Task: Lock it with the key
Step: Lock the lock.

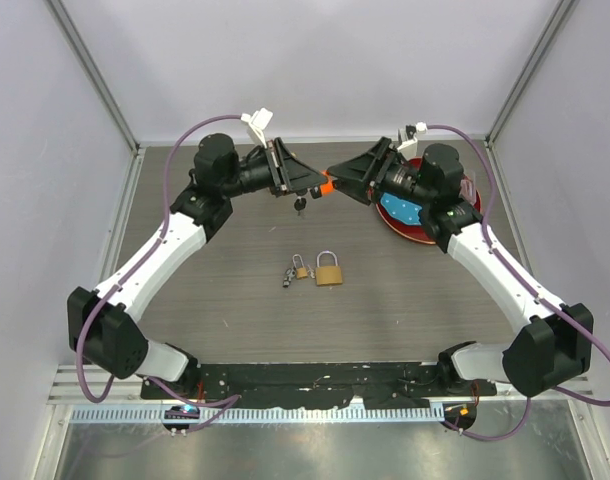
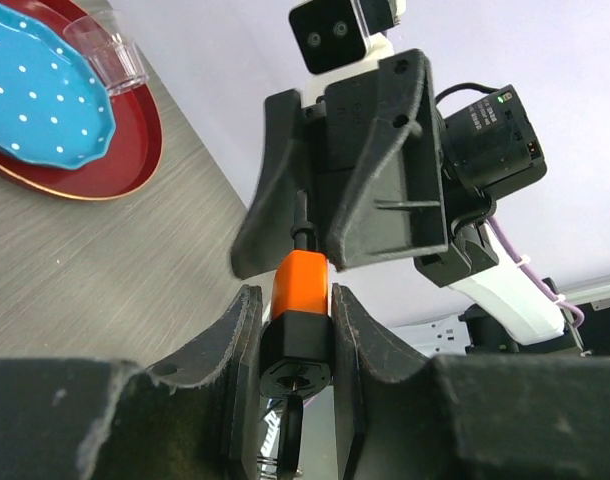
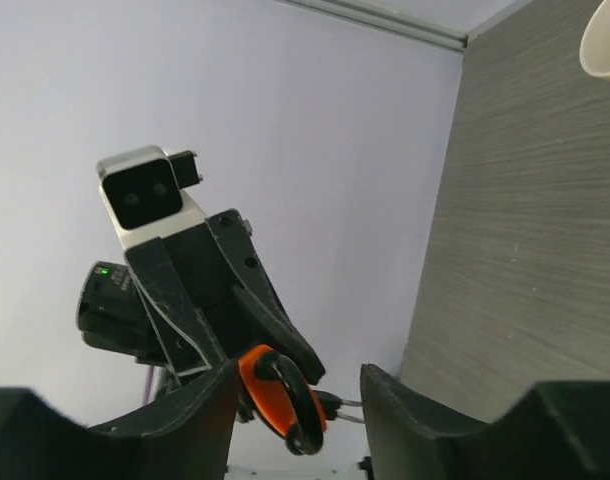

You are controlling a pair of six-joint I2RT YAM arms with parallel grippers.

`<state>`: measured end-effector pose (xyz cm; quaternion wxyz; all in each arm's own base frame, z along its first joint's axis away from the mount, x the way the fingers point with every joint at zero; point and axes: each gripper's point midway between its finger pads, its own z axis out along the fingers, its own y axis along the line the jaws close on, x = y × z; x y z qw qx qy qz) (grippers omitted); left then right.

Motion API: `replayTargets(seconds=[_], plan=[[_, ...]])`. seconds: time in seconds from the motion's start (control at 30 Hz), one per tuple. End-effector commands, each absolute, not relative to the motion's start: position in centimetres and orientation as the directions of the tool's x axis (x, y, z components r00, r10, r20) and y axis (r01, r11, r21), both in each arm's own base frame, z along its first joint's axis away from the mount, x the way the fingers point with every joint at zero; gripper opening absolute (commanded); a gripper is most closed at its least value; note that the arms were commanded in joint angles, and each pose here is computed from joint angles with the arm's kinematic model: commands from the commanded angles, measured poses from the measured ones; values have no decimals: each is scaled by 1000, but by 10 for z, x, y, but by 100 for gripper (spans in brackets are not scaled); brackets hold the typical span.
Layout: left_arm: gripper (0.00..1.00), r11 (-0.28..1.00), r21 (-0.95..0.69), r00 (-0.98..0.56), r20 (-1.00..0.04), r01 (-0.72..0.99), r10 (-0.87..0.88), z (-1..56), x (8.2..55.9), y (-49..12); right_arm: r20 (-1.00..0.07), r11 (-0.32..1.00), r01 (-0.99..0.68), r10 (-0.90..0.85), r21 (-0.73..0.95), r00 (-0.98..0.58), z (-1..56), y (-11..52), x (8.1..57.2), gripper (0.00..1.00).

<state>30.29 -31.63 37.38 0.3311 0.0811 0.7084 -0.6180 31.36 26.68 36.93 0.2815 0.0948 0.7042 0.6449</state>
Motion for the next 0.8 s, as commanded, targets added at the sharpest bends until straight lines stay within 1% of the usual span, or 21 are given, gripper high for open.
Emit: replayTargets(seconds=[0.0,0.03,0.1,0.23,0.3,0.37,0.4,0.5,0.57,0.63,0.77], plan=[[0,165,-804,-749,-593,571,-296,411,298,-303,-393,228,-323,447,919,-803,368,261,310,62],[0,165,-804,-749,-593,572,-294,412,298,-300,-403,234,-331,441,914,-802,369,259,312,66],[0,179,-813,-757,-582,555,-296,409,300,-290,-420,237,-350,421,906,-804,370,252,313,68],[0,165,-823,-778,-567,543,-269,408,292,-274,-474,229,-416,381,880,-794,379,246,313,68],[0,156,-833,-796,-553,531,-245,405,287,-270,-501,205,-457,342,866,-795,385,249,308,69],[0,145,-835,-804,-550,531,-224,405,280,-268,-510,159,-485,316,860,-800,389,253,308,69],[0,135,-838,-811,-545,528,-211,404,278,-268,-497,132,-480,299,867,-815,391,254,305,68],[0,106,-845,-828,-534,523,-169,404,268,-268,-520,98,-513,259,853,-814,395,259,301,67],[0,89,-852,-840,-524,517,-141,404,262,-268,-524,88,-519,231,850,-820,393,263,299,61],[0,60,-854,-847,-520,516,-114,408,256,-269,-532,73,-528,190,846,-825,393,270,294,51],[0,40,-859,-854,-513,511,-88,409,252,-269,-540,46,-539,138,841,-831,395,277,284,49]])
